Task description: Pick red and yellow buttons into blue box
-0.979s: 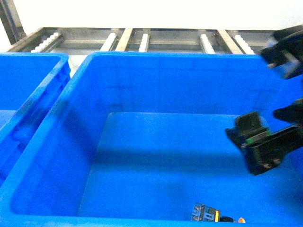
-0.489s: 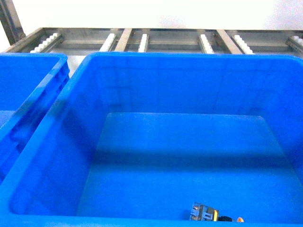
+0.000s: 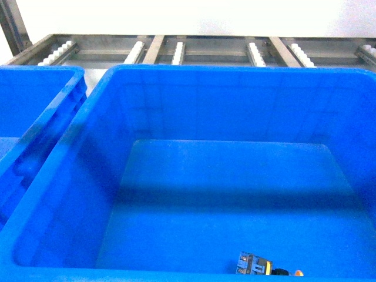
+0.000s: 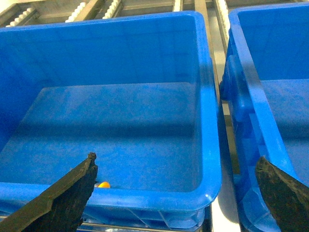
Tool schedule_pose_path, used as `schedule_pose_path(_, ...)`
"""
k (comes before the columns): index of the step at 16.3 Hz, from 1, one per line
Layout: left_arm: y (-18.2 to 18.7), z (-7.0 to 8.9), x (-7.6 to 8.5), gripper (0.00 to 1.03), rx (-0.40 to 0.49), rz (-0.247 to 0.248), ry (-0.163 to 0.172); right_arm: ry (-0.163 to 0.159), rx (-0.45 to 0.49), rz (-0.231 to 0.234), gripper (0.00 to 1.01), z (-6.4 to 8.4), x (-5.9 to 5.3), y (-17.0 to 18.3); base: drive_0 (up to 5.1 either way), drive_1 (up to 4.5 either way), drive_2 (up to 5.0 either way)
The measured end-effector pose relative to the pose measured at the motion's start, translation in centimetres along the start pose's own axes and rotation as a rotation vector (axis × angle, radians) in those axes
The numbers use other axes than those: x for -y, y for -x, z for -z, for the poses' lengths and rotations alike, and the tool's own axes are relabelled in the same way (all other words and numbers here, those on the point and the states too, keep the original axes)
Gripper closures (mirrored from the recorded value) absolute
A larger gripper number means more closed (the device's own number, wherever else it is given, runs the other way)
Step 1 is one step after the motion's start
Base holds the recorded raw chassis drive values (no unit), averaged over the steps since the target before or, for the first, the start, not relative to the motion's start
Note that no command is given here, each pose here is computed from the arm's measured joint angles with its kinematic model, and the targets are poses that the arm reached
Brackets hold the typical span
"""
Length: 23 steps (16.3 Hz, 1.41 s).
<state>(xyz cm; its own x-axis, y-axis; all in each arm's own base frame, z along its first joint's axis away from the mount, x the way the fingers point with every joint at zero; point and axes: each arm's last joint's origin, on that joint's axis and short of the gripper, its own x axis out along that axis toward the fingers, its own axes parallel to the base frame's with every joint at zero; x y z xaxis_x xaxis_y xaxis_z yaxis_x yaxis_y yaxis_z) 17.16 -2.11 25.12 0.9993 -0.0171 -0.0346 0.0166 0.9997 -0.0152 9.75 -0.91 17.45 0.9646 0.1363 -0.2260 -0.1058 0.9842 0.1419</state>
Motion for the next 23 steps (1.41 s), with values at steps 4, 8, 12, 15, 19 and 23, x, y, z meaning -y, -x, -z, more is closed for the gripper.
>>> schedule_pose_path(4,-0.1,0.0,0.1,0.73,0.005,0.014,0.0,0.009,-0.025,0.042,0.03,0.7,0.0,-0.2,0.0,0.0,0.0)
schedule_pose_path(8,-5.2,0.0,2.8,0.73,-0.118,0.292,-0.09,0.009,-0.024,0.042,0.03,0.7,0.0,-0.2,0.0,0.0,0.0)
schedule_pose_path(12,-11.1,2.0,10.6,0.74,-0.333,0.67,-0.382,0.009,-0.025,0.042,0.03,0.7,0.0,-0.2,0.0,0.0,0.0)
schedule_pose_path(15,-15.0,6.4,15.5,0.74,-0.542,0.683,-0.514,0.009,-0.025,0.042,0.03,0.7,0.0,-0.2,0.0,0.0,0.0)
schedule_pose_path(19,-15.0,9.8,18.4,0.61,-0.605,0.677,-0.63,0.009,-0.024,0.042,0.03,0.7,0.0,-0.2,0.0,0.0,0.0)
schedule_pose_path(23,-14.9,10.4,18.1,0.12,-0.581,0.635,-0.544,0.009,-0.025,0.042,0.03,0.7,0.0,-0.2,0.0,0.0,0.0)
